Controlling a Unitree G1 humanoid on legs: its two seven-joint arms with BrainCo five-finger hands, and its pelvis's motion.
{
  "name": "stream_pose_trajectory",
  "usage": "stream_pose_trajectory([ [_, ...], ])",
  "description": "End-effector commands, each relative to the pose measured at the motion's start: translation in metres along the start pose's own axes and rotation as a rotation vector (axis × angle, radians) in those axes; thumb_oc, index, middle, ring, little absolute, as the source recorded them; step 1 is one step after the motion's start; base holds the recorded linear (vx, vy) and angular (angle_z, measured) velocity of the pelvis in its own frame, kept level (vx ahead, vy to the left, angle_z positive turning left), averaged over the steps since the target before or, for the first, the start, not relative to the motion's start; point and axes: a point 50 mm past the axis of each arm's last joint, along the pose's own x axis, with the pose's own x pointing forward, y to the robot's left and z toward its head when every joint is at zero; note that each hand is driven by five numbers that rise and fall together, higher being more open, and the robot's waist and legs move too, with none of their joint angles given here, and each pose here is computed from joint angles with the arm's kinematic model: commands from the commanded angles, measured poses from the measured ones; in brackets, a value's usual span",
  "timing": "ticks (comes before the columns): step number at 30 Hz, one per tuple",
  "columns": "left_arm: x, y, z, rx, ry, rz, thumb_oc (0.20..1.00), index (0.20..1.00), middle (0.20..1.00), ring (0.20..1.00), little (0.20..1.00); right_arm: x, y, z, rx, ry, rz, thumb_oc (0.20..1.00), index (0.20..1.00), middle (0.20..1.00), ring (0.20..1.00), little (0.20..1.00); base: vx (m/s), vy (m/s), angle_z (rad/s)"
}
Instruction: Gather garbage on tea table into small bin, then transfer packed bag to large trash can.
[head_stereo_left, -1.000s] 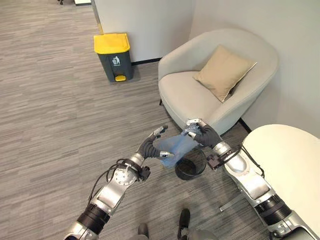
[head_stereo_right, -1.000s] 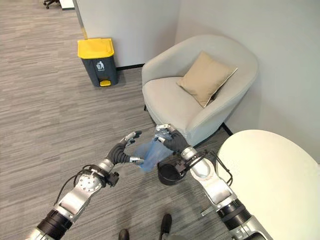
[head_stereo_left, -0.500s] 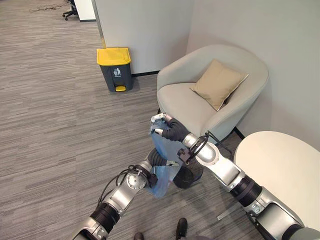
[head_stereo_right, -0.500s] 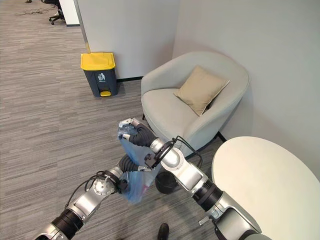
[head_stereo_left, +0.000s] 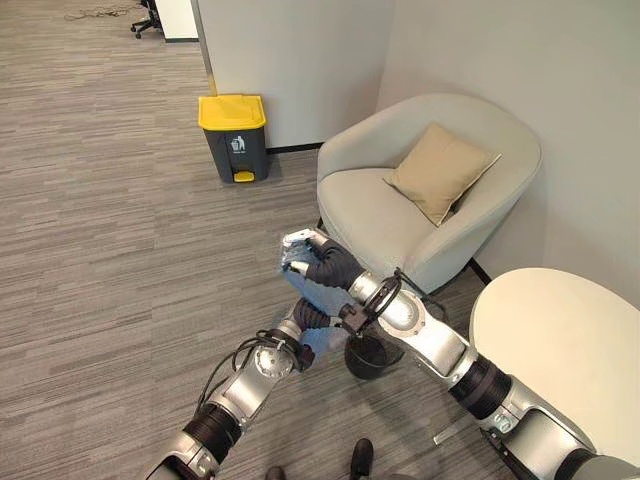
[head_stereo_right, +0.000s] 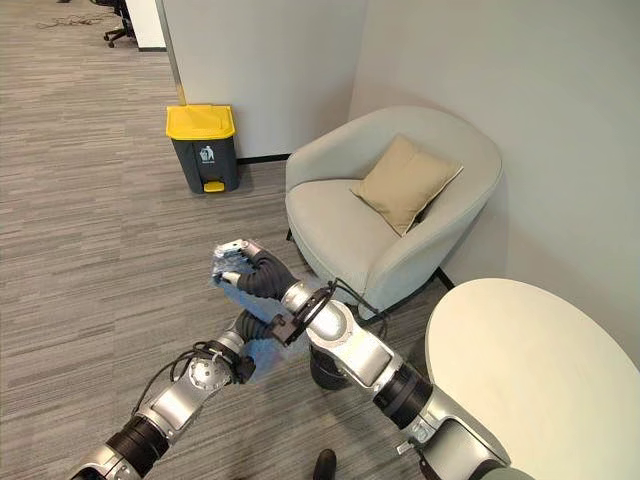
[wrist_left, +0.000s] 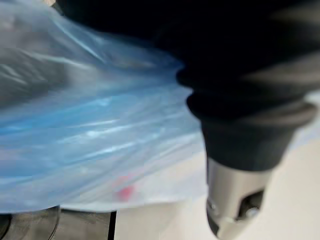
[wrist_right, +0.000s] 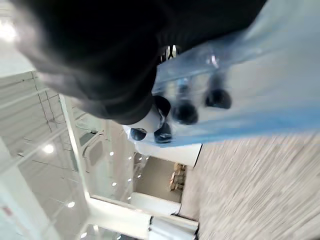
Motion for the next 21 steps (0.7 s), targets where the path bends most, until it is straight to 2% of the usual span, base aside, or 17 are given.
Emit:
stream_pose_trajectory([
  [1, 0.023, 0.001, 0.028, 0.036, -0.105, 0.041, 1.000, 1.000, 1.000, 1.000, 1.000, 0.032, 0.019, 0.083, 0.093, -0.398, 0.109, 0.200, 0.200, 0.200, 0.200, 0.200, 0.00, 0.000, 0.00],
  [8, 0.037, 0.001, 0.042, 0.035, -0.131, 0.087, 1.000, 1.000, 1.000, 1.000, 1.000, 0.042, 0.038, 0.095, 0.147, -0.448, 0.171, 0.200, 0.200, 0.200, 0.200, 0.200, 0.00, 0.002, 0.04],
  [9, 0.039, 0.001, 0.045, 0.026, -0.142, 0.094, 0.514, 0.514, 0.514, 0.514, 0.514, 0.042, 0.041, 0.093, 0.145, -0.439, 0.182, 0.200, 0.200, 0.200, 0.200, 0.200, 0.01, 0.001, 0.07],
  [10, 0.040, 0.001, 0.050, 0.018, -0.160, 0.100, 0.200, 0.200, 0.200, 0.200, 0.200, 0.043, 0.043, 0.092, 0.141, -0.432, 0.191, 0.200, 0.200, 0.200, 0.200, 0.200, 0.00, 0.001, 0.10],
  [19, 0.037, 0.019, 0.076, -0.126, -0.281, 0.162, 0.200, 0.200, 0.200, 0.200, 0.200, 0.034, 0.031, 0.069, 0.101, -0.340, 0.163, 0.200, 0.200, 0.200, 0.200, 0.200, 0.00, 0.000, 0.02],
  [20, 0.033, 0.022, 0.077, -0.156, -0.294, 0.170, 0.200, 0.200, 0.200, 0.200, 0.200, 0.030, 0.027, 0.065, 0.084, -0.326, 0.147, 0.200, 0.200, 0.200, 0.200, 0.200, 0.00, 0.000, 0.00],
  [21, 0.028, 0.028, 0.076, -0.187, -0.306, 0.190, 0.200, 0.200, 0.200, 0.200, 0.200, 0.023, 0.017, 0.060, -0.030, -0.305, 0.117, 0.200, 0.200, 0.200, 0.200, 0.200, 0.00, 0.000, 0.00],
])
